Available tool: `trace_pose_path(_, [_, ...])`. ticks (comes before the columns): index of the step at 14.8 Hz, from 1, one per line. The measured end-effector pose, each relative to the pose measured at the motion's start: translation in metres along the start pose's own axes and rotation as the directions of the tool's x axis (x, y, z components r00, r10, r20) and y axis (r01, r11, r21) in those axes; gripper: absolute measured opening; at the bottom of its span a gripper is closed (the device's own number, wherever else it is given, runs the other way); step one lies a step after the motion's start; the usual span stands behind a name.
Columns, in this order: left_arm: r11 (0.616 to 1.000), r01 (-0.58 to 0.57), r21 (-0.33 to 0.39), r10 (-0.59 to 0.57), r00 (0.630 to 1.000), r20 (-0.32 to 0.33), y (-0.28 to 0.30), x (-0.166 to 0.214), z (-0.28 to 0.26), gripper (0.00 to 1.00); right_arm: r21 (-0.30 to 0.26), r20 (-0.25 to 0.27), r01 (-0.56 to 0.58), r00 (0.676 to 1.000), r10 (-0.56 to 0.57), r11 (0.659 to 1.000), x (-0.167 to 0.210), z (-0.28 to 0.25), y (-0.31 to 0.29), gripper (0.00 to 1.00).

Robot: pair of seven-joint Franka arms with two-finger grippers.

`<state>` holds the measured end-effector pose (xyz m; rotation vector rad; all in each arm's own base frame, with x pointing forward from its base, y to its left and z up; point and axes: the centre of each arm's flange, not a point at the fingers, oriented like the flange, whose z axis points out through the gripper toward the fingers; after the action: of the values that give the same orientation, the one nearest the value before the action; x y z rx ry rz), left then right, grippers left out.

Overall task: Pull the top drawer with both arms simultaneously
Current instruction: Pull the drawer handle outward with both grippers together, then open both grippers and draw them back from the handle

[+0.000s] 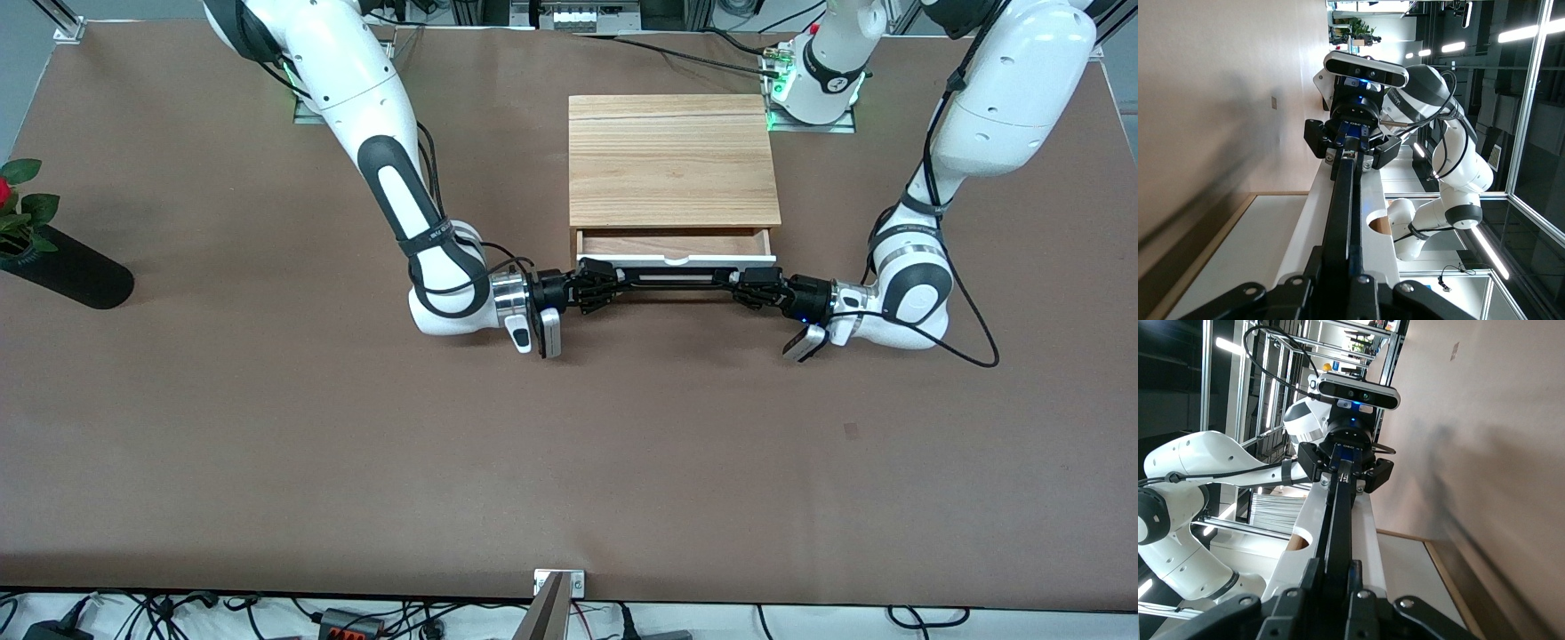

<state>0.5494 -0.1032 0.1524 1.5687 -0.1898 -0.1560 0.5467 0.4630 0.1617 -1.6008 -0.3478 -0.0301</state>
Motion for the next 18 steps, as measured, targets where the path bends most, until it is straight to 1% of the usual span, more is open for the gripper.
trace_pose_path(3, [1.000,-0.006,-0.016,0.006,1.000,-0.023,-0.002,0.019,0.000,0.18,-0.001,-0.021,0.007,1.000,-0.007,1.000,0.014,-0.009,0.003,0.21])
trace_pose_path(5, [1.000,-0.007,-0.018,0.007,1.000,-0.022,-0.001,0.027,0.000,0.18,-0.004,-0.030,0.008,1.000,-0.008,1.000,0.019,-0.012,0.004,0.21])
trace_pose_path(7, [1.000,-0.007,-0.020,0.007,1.000,-0.021,-0.002,0.030,0.000,0.18,-0.005,-0.033,0.009,0.999,-0.009,1.000,0.021,-0.013,0.004,0.21])
trace_pose_path(8, [1.000,-0.002,-0.020,0.002,1.000,-0.022,-0.003,0.031,-0.001,0.18,-0.008,-0.034,0.017,0.999,-0.017,1.000,0.021,-0.013,0.004,0.23])
trace_pose_path(9, [1.000,0.000,-0.019,0.000,1.000,-0.022,-0.004,0.032,-0.001,0.18,-0.010,-0.036,0.019,0.999,-0.020,1.000,0.022,-0.014,0.004,0.23])
trace_pose_path(10, [1.000,-0.001,-0.013,0.001,1.000,-0.027,-0.005,0.033,-0.003,0.22,-0.012,-0.038,0.021,0.999,-0.021,1.000,0.023,-0.015,0.004,0.29])
trace_pose_path(12, [1.000,-0.003,-0.005,0.003,0.999,-0.035,-0.007,0.036,-0.007,0.39,-0.005,-0.043,-0.018,0.999,0.018,1.000,0.026,-0.018,0.003,0.45])
trace_pose_path(13, [1.000,-0.003,-0.004,0.003,0.999,-0.038,-0.007,0.036,-0.009,0.48,-0.001,-0.045,-0.055,0.997,0.055,0.998,0.028,-0.020,0.002,0.58])
trace_pose_path(14, [1.000,-0.004,-0.004,0.004,0.999,-0.040,-0.007,0.036,-0.010,0.56,0.004,-0.047,-0.088,0.995,0.088,0.996,0.030,-0.022,0.001,0.67])
trace_pose_path(15, [1.000,-0.004,-0.003,0.004,0.999,-0.041,-0.007,0.036,-0.011,0.67,0.006,-0.048,-0.114,0.992,0.114,0.993,0.031,-0.023,0.001,0.77])
trace_pose_path(16, [1.000,-0.005,-0.003,0.005,0.999,-0.042,-0.007,0.036,-0.011,0.77,0.007,-0.049,-0.130,0.990,0.130,0.992,0.031,-0.023,0.001,0.84])
trace_pose_path(17, [1.000,-0.004,-0.003,0.004,0.999,-0.042,-0.006,0.036,-0.011,0.85,0.007,-0.052,-0.139,0.989,0.139,0.990,0.032,-0.025,0.001,0.95])
trace_pose_path(18, [1.000,0.002,-0.003,-0.002,0.999,-0.043,-0.006,0.037,-0.012,0.94,0.007,-0.056,-0.145,0.988,0.145,0.989,0.034,-0.028,0.002,0.95])
